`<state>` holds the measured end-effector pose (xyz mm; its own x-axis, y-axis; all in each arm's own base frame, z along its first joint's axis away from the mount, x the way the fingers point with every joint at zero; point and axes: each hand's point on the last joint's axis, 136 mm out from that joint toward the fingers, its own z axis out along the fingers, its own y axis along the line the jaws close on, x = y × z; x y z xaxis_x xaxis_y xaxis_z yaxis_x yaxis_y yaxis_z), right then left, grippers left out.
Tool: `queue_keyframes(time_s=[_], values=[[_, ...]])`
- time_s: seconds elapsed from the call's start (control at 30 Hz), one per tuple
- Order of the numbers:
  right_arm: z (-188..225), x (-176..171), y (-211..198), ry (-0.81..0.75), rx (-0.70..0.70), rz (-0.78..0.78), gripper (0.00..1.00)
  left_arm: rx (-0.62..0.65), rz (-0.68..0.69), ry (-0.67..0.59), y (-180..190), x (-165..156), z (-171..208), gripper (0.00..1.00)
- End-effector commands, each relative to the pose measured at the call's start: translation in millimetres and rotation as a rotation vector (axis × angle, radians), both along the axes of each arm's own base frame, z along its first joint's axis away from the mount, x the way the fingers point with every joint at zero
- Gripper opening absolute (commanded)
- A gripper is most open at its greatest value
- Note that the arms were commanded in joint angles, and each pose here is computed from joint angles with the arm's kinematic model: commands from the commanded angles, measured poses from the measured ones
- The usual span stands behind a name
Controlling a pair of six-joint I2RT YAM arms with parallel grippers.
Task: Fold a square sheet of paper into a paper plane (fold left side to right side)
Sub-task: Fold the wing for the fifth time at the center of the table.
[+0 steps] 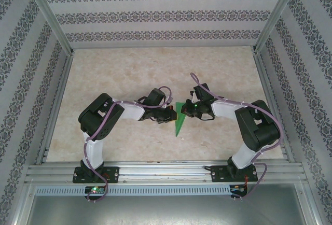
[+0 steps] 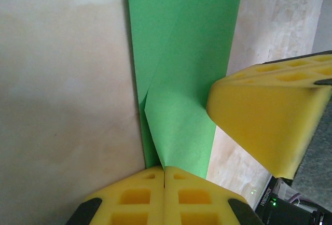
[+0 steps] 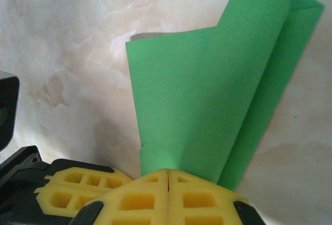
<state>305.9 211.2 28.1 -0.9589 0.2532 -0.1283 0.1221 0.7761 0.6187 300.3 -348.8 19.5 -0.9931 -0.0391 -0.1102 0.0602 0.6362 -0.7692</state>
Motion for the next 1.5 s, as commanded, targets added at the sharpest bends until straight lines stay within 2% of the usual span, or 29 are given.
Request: queue_keyframes(time_s=[0.0, 0.53, 1.17, 1.4, 1.47], values=[[-7, -1, -3, 0.007, -0.043, 0.013, 0.00, 0.187, 0.040, 0.069, 31, -10, -53, 0.00], [-16, -6, -9, 0.035, -0.073, 0.001, 0.00, 0.171, 0.023, 0.076, 27, -11, -53, 0.00], [-51, -36, -34, 0.139, -0.085, -0.048, 0.00, 0.155, 0.000, 0.061, 21, -14, -48, 0.01], [-56, -39, -35, 0.152, -0.082, -0.040, 0.00, 0.152, 0.000, 0.050, 22, -13, -43, 0.07], [-57, -40, -35, 0.154, -0.082, -0.034, 0.00, 0.147, -0.001, 0.039, 22, -12, -38, 0.14]])
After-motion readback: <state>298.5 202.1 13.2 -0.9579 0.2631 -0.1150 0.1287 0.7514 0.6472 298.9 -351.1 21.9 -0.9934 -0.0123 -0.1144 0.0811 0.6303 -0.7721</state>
